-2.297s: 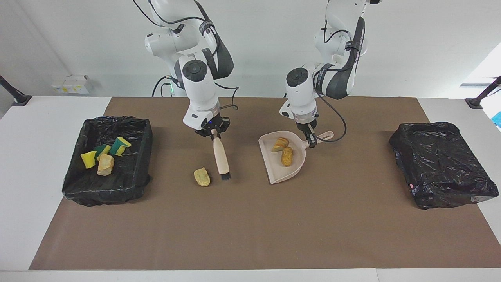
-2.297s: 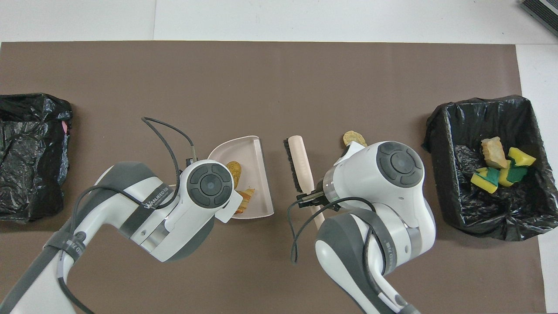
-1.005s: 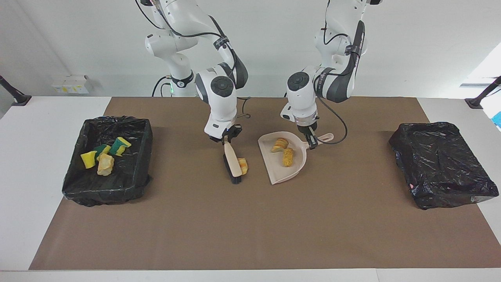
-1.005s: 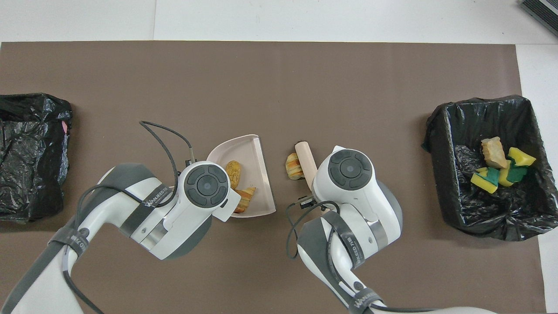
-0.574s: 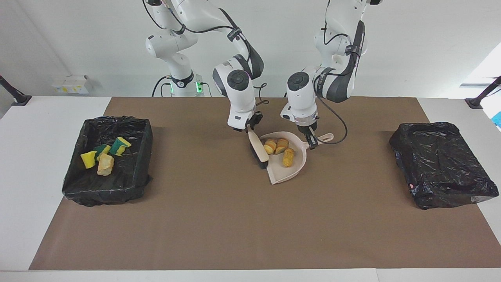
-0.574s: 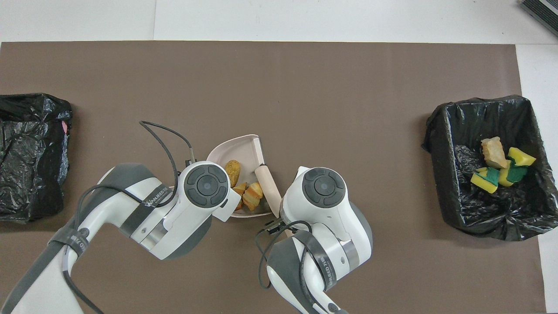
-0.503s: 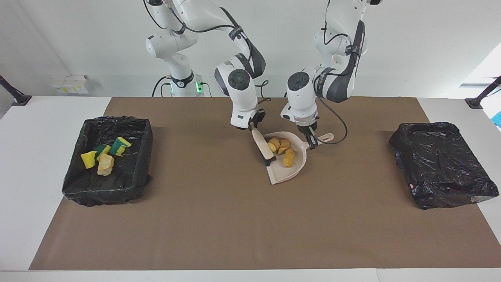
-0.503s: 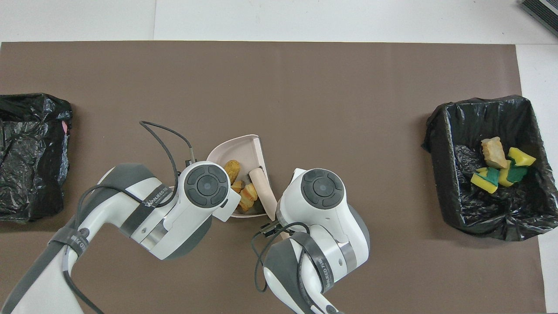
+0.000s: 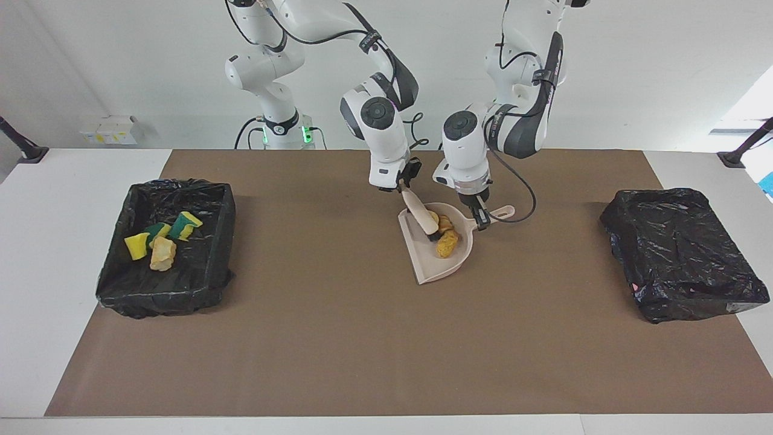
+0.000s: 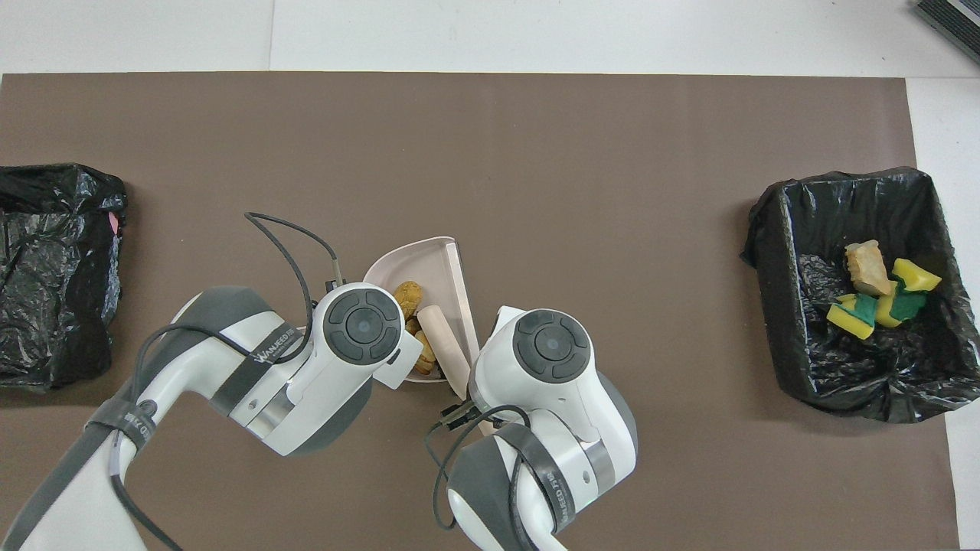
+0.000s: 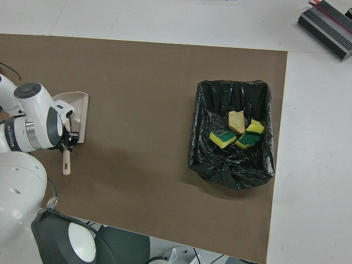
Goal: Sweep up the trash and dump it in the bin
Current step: 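Brush the last tan bit into the dustpan held by the left gripper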
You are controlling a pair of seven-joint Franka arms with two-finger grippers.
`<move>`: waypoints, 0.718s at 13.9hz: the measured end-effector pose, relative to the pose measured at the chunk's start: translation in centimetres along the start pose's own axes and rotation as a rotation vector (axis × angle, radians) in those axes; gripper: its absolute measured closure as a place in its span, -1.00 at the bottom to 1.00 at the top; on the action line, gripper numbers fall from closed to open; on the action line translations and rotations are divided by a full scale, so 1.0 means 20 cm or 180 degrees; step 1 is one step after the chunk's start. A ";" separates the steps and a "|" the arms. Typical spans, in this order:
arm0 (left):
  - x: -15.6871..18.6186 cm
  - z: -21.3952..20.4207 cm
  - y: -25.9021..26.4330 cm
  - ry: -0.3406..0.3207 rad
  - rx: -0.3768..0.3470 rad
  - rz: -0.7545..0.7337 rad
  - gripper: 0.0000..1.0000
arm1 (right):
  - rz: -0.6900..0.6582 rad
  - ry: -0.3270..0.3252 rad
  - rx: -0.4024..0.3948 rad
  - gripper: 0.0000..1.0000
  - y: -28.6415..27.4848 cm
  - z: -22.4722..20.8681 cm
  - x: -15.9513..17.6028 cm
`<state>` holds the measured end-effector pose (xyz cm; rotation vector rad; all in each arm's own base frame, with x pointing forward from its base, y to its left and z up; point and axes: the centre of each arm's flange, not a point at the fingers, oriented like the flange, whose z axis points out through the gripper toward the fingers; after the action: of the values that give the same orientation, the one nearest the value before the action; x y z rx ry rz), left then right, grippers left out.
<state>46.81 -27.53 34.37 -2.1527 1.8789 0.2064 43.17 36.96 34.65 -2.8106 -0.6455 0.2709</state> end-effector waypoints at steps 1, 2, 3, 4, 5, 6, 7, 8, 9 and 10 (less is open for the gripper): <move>0.00 0.00 0.00 0.0000 0.0000 0.0000 0.37 | 0.0027 -0.0019 -0.0024 0.50 0.04 0.00 0.00; 0.00 0.00 0.00 0.0000 0.0000 0.0000 0.37 | 0.0029 -0.0049 -0.0091 0.50 0.07 0.00 0.00; 0.00 0.00 0.00 0.0000 0.0000 0.0000 0.37 | 0.0059 -0.0077 -0.0192 0.50 0.10 -0.01 -0.01; 0.00 0.00 0.00 0.0001 0.0000 0.0000 0.37 | 0.0122 -0.0084 -0.0311 0.50 0.10 -0.02 -0.01; 0.00 0.00 0.00 0.0001 0.0000 0.0000 0.37 | 0.0197 -0.0071 -0.0439 0.50 0.10 -0.05 -0.03; 0.00 0.00 0.00 0.0001 0.0000 0.0000 0.37 | 0.0263 -0.0048 -0.0532 0.50 0.08 -0.09 -0.04; 0.00 0.00 0.00 0.0001 0.0000 0.0000 0.37 | 0.0311 -0.0024 -0.0595 0.50 0.07 -0.13 -0.06; 0.00 0.00 0.00 0.0001 0.0000 0.0000 0.37 | 0.0341 -0.0008 -0.0638 0.50 0.06 -0.17 -0.08; 0.00 0.00 0.00 0.0001 0.0000 0.0000 0.37 | 0.0360 0.0007 -0.0680 0.50 0.06 -0.21 -0.10; 0.00 0.00 0.00 0.0001 0.0000 0.0001 0.37 | 0.0401 0.0014 -0.0715 0.50 0.06 -0.25 -0.12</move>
<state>46.82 -27.52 34.37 -2.1525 1.8795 0.2061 42.68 33.91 39.48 -3.0720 -0.5284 0.2278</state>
